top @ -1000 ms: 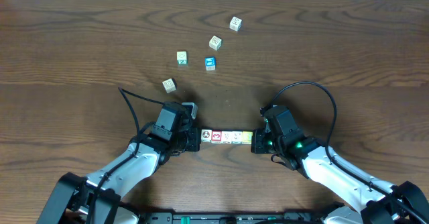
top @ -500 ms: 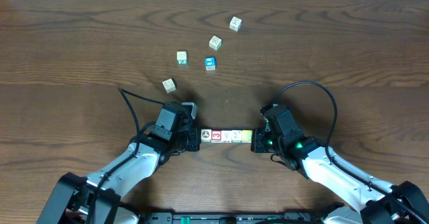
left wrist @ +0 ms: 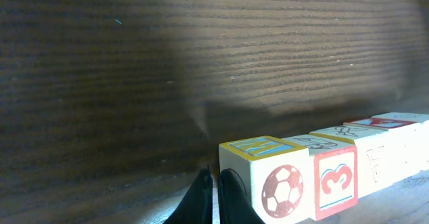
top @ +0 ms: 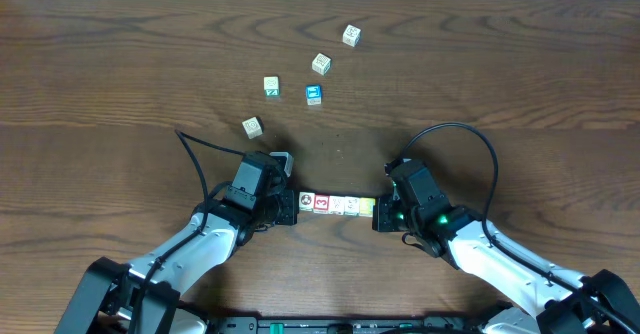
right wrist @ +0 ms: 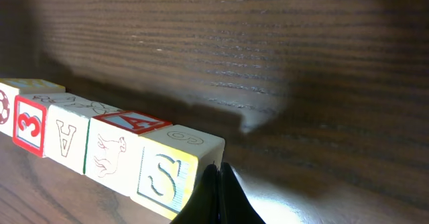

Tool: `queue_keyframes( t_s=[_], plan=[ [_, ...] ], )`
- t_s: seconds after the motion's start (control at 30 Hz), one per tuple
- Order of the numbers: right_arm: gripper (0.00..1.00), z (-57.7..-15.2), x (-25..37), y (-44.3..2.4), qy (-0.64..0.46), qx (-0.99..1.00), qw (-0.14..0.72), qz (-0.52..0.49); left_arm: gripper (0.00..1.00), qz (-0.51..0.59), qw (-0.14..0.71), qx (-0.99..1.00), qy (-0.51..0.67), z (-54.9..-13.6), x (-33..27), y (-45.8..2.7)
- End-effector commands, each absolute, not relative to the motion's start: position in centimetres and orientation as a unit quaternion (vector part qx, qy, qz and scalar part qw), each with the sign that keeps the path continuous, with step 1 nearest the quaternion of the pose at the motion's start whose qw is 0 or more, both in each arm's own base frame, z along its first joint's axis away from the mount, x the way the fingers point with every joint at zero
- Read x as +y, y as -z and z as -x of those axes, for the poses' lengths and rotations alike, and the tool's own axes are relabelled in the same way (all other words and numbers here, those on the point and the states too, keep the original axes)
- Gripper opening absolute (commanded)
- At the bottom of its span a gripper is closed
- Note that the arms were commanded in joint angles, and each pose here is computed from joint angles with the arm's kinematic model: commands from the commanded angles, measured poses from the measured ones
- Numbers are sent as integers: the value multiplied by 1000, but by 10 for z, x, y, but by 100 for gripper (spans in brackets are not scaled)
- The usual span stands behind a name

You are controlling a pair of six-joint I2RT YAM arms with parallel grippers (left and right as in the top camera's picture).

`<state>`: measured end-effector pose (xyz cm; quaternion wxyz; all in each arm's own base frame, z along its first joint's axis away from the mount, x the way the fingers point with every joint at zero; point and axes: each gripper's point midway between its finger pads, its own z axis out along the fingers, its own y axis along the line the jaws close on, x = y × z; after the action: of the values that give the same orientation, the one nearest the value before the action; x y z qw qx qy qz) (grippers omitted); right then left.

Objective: Lift 5 blocks

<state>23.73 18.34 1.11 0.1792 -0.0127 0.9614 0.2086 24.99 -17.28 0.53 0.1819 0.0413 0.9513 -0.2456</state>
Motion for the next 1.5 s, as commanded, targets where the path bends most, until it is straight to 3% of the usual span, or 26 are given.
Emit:
queue_keyframes(
  t_s=[0.0, 0.8, 1.47],
  plan=[
    [1, -215, 224, -26, -294, 942, 143, 80, 7, -68, 157, 940, 294, -236, -195, -11],
    [1, -217, 201, -12, -228, 961, 146, 55, 7, -69, 157, 940, 294, -236, -195, -11],
    [1, -220, 219, -23, -272, 945, 160, 87, 7, -72, 175, 935, 299, -241, -197, -21]
  ],
)
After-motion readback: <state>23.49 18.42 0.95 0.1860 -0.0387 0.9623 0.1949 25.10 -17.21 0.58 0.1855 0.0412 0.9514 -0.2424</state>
